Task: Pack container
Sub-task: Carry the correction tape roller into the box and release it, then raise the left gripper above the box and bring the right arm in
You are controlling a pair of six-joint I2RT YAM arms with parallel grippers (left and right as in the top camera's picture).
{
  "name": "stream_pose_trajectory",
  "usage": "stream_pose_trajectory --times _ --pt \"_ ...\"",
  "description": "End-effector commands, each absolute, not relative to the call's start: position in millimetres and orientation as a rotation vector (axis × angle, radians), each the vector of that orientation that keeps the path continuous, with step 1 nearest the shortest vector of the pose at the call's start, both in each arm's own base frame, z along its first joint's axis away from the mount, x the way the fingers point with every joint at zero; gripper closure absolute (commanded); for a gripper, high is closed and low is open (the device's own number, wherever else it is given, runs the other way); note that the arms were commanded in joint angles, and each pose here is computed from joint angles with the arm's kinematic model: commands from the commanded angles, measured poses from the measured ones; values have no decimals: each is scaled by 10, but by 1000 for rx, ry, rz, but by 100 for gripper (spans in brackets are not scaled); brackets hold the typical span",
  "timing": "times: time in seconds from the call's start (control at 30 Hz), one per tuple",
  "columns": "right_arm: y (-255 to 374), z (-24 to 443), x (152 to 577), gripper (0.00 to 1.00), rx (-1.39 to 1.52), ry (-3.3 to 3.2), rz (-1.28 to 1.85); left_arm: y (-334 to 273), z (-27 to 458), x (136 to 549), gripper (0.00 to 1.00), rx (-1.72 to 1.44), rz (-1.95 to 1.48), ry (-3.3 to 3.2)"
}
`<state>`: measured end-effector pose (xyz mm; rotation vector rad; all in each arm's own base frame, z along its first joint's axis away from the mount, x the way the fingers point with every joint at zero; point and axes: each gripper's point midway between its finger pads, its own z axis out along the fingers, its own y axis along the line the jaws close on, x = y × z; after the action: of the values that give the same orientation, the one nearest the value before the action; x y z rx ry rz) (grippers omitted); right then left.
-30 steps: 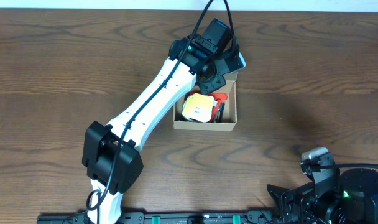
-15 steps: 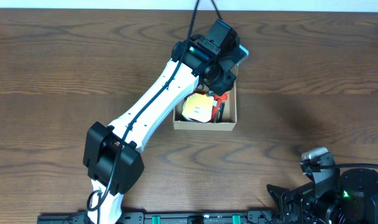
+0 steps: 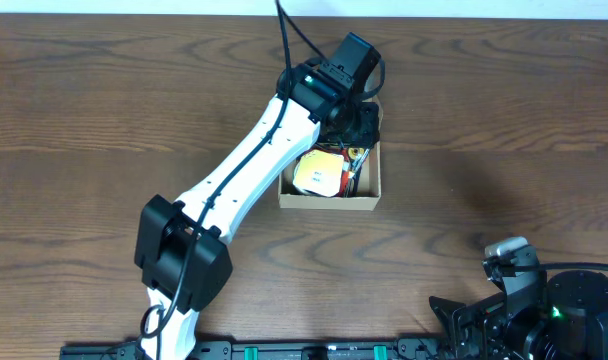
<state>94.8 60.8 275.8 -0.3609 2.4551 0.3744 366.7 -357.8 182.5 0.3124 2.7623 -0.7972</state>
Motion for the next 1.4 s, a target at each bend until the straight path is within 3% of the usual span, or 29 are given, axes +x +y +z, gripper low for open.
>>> stream_pose_trajectory --times 0.0,0.37,0.43,0.47,0.57,0.8,0.93,1.13,1.27,1.37 --pt "602 2763 945 1 -356 2452 373 -3670 1560 3572 94 136 -863 2892" --pt "602 2763 945 1 -357 2452 373 -3709 1423 3542 94 111 -888 2940" --pt "602 2763 945 1 -357 2452 373 -3708 1425 3544 64 112 -889 2939" --pt "602 2763 945 1 -357 2452 373 -3700 1425 3551 37 116 -888 2938" --pt "602 2763 945 1 -356 2452 373 -3686 1485 3564 21 182 -922 2917" --pt "602 2763 945 1 -356 2452 373 -3466 1919 3653 22 221 -932 2808" --pt "602 2763 945 1 -356 2452 373 -3219 2310 3571 29 307 -839 2719" --pt "602 2763 945 1 -357 2452 373 -2418 2606 3407 41 230 -389 2698" --pt "602 2763 945 1 -357 2452 373 -2203 2827 3258 44 264 -351 2664" --pt "602 2763 945 1 -357 2452 373 -2134 2938 3202 53 299 -349 2636"
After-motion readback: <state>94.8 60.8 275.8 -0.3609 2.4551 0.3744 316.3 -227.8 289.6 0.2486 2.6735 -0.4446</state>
